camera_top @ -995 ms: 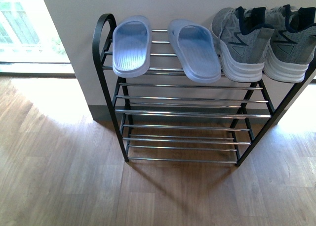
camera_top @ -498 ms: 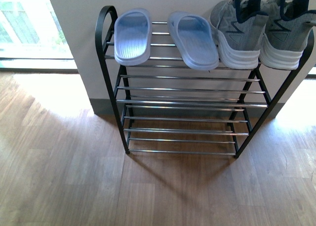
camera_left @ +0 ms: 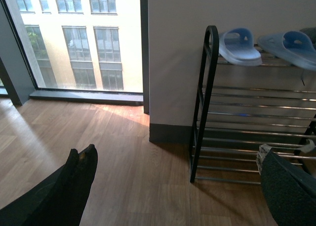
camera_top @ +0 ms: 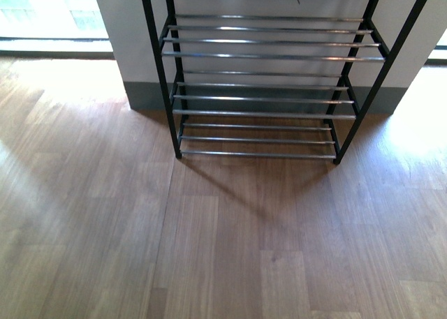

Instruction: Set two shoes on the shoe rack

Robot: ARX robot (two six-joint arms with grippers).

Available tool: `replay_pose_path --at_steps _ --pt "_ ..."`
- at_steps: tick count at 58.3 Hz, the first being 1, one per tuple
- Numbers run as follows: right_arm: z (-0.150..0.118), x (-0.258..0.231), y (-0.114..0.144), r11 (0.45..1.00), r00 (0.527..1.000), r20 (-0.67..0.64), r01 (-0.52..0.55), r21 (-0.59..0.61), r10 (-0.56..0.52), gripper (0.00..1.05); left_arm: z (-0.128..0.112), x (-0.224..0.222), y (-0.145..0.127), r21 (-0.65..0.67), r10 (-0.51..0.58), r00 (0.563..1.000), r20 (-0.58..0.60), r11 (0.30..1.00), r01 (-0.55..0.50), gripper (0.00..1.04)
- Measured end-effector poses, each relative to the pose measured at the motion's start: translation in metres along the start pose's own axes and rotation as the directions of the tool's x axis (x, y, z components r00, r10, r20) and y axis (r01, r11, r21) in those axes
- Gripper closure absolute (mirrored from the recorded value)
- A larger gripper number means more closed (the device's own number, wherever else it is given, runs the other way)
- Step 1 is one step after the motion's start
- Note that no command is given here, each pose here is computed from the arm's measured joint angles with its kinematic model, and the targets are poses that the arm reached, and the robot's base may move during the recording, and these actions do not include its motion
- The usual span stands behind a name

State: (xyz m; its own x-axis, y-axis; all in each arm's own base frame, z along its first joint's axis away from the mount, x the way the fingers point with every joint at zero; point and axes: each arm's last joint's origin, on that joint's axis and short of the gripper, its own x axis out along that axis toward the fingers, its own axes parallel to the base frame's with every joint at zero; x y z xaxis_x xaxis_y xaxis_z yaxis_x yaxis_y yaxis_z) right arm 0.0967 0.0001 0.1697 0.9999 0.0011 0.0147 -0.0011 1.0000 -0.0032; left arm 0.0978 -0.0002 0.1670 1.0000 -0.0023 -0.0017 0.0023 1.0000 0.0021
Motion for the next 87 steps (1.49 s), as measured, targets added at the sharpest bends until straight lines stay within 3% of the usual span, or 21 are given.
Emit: replay_pose_path --at_steps 87 --pt "0.0000 0.0000 0.0000 1.000 1.000 0.000 0.000 0.000 0.000 0.09 0.0000 0.0000 0.0000 0.000 0.000 1.000 0.000 1.000 0.000 0.09"
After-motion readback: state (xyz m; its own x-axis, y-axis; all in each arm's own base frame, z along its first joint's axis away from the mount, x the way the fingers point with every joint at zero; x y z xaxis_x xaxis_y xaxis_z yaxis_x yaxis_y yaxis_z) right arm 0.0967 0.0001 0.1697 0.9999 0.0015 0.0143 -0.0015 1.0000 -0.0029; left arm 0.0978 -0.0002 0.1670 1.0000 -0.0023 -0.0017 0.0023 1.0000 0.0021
